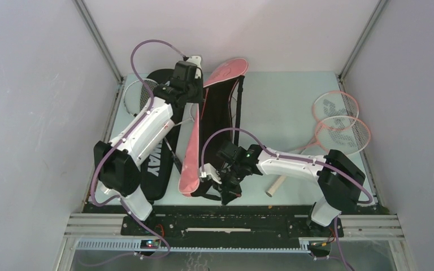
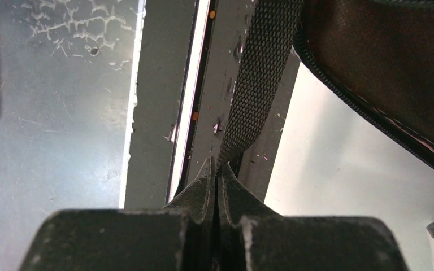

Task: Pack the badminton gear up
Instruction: Adjust the racket bag.

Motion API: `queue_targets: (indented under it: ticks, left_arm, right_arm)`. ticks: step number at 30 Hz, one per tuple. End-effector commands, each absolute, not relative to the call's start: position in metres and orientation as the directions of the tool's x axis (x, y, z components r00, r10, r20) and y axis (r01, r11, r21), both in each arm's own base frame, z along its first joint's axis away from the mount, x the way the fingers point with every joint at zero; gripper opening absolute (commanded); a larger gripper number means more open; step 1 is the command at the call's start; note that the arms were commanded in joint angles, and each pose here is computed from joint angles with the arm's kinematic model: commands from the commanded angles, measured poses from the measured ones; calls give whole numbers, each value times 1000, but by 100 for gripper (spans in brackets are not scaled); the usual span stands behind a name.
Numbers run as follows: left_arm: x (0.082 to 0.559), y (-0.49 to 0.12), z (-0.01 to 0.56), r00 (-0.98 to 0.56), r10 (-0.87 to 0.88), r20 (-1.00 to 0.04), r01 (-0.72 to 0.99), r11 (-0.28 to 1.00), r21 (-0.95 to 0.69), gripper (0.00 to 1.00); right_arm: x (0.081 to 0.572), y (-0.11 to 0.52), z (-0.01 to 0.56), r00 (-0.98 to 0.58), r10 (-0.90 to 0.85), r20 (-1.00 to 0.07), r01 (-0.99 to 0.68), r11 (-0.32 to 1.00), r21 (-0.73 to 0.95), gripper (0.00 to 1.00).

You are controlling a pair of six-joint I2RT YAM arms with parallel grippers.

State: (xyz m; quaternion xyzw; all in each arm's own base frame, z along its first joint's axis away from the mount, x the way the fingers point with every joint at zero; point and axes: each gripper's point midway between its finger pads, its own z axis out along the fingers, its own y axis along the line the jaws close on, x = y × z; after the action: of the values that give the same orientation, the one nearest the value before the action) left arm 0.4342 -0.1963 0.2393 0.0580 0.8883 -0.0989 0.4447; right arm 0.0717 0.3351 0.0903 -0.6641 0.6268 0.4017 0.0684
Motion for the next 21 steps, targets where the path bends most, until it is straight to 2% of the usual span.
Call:
queue_targets:
  ticks: [1, 5, 11, 18, 21]
  left_arm:
    - [458, -191, 293, -477, -31, -878, 191, 972, -138, 0]
    - [458, -187, 300, -472, -39, -881, 194, 970, -147, 0]
    - [454, -185, 308, -465, -50, -884, 211, 963, -166, 0]
    - [449, -190, 309, -473, -58, -879, 239, 952, -192, 0]
    - [448, -190, 310, -470, -58, -881, 242, 951, -192, 0]
  right_arm:
    - [65, 327, 78, -91, -807, -583, -894, -192, 406, 0]
    - [70, 325, 60, -119, -840, -529, -898, -136, 418, 4]
    - [91, 327, 43, -179, -854, -488, -922, -27, 387, 15]
    - [112, 331, 49, -245, -829, -502, -928, 51, 368, 31]
    - [114, 331, 55, -240, -821, -518, -932, 45, 361, 44]
